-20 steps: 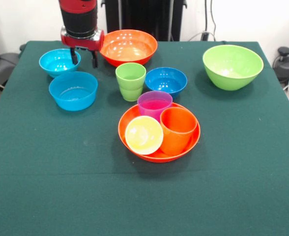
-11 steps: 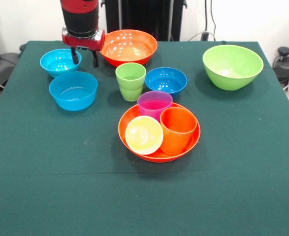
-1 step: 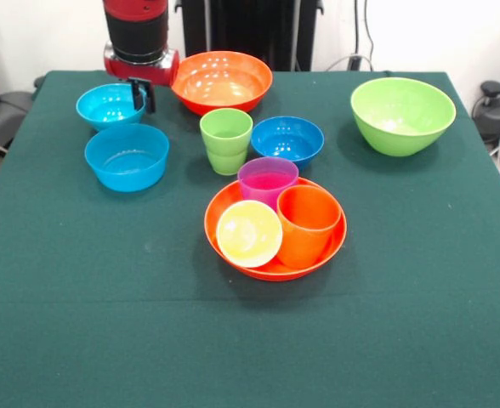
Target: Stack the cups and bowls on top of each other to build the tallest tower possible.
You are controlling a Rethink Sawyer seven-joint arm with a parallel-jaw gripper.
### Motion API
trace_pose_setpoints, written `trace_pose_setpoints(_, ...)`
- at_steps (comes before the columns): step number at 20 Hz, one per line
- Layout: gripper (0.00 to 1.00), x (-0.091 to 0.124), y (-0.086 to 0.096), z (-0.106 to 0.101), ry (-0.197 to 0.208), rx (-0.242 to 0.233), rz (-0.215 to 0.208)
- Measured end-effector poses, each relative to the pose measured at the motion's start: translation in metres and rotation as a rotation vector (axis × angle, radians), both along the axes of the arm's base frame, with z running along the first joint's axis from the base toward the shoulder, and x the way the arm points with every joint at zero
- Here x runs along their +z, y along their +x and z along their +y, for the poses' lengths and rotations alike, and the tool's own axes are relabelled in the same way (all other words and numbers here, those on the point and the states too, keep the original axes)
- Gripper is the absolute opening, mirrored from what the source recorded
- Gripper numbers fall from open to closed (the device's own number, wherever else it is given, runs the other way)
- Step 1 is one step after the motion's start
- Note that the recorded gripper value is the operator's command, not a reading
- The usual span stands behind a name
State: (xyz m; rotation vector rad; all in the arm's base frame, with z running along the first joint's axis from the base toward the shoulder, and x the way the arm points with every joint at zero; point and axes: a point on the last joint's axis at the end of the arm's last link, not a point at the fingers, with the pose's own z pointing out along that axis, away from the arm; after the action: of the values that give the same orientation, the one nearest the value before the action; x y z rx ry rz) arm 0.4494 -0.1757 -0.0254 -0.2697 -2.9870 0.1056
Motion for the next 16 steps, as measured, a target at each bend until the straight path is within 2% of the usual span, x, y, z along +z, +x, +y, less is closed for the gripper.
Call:
trace_pose_setpoints(9, 0.0, 0.0002, -0.0007, 0.0001, -0.003, 0.002, 0.002)
trace_pose_setpoints(16, 0.0, 0.004, 0.0037, 0.0049, -0.047, 0.042, 0.011)
